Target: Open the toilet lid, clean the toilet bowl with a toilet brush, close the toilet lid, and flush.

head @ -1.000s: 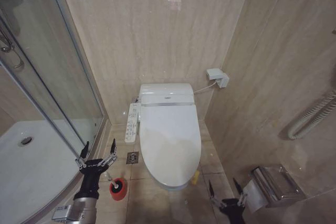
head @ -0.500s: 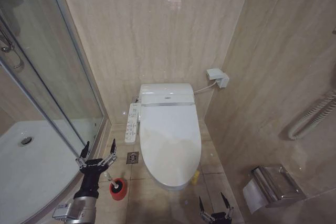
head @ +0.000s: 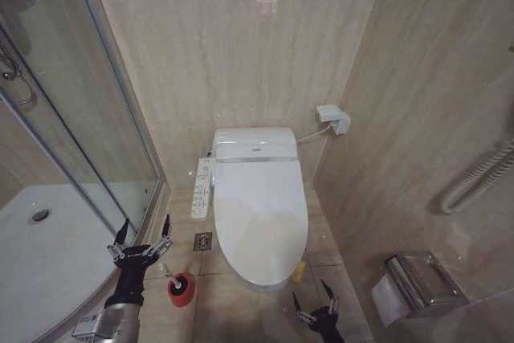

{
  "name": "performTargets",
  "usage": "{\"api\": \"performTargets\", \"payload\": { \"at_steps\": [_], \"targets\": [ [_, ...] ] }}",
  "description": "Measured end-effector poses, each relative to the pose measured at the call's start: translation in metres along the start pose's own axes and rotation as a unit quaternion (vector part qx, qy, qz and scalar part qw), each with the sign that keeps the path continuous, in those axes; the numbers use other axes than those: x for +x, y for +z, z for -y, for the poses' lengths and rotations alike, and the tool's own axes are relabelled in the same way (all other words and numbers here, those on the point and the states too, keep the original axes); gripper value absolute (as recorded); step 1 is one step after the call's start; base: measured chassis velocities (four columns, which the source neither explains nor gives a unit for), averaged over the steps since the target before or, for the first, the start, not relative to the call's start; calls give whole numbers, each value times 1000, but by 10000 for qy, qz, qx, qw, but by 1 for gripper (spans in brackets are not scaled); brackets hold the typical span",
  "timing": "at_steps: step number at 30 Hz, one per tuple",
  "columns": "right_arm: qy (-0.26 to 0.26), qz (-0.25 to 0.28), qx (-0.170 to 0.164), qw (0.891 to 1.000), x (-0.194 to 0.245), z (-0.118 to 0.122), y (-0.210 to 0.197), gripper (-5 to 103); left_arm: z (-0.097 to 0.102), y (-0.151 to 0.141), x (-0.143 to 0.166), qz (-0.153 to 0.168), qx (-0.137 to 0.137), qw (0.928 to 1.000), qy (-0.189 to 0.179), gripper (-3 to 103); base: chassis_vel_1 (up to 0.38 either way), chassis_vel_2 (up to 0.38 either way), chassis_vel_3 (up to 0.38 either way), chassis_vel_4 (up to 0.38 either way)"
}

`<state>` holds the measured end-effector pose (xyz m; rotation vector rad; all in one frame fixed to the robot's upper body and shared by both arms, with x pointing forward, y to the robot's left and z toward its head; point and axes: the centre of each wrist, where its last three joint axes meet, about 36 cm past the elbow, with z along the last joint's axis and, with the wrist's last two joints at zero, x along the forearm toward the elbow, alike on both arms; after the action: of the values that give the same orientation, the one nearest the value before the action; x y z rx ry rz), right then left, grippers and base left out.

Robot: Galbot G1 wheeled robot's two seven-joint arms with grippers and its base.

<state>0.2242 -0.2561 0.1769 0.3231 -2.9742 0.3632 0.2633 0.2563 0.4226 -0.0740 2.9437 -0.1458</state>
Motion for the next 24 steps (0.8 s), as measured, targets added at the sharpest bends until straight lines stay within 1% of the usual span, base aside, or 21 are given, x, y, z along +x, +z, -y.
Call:
{"api": "performTargets", "payload": {
  "at_steps": [5, 11, 16, 21, 22, 24],
  "targets": [
    [-159, 50, 87, 9998, -11, 9, 13, 100, -2, 1, 0, -18, -38, 10000, -36, 100, 0, 0, 0, 0],
    [-167, 111, 97, 9998, -20, 16, 15, 100, -2, 4, 0, -47, -71, 10000, -50, 100, 0, 0, 0, 0],
    [-212, 185, -4, 9996, -27, 21, 17, 102, -2, 7, 0, -76, -90, 9999, -64, 100, 0, 0, 0, 0],
    [-285, 193, -134, 9993, -31, 15, 21, 102, -3, 8, 0, -92, -106, 9999, -82, 100, 0, 0, 0, 0],
    [-304, 193, -157, 9992, -32, 13, 22, 81, -3, 9, 0, -101, -112, 9998, -89, 100, 0, 0, 0, 0],
    [-318, 191, -170, 9992, -33, 11, 24, 81, -4, 10, 0, -108, -118, 9998, -95, 100, 0, 0, 0, 0]
  ]
}}
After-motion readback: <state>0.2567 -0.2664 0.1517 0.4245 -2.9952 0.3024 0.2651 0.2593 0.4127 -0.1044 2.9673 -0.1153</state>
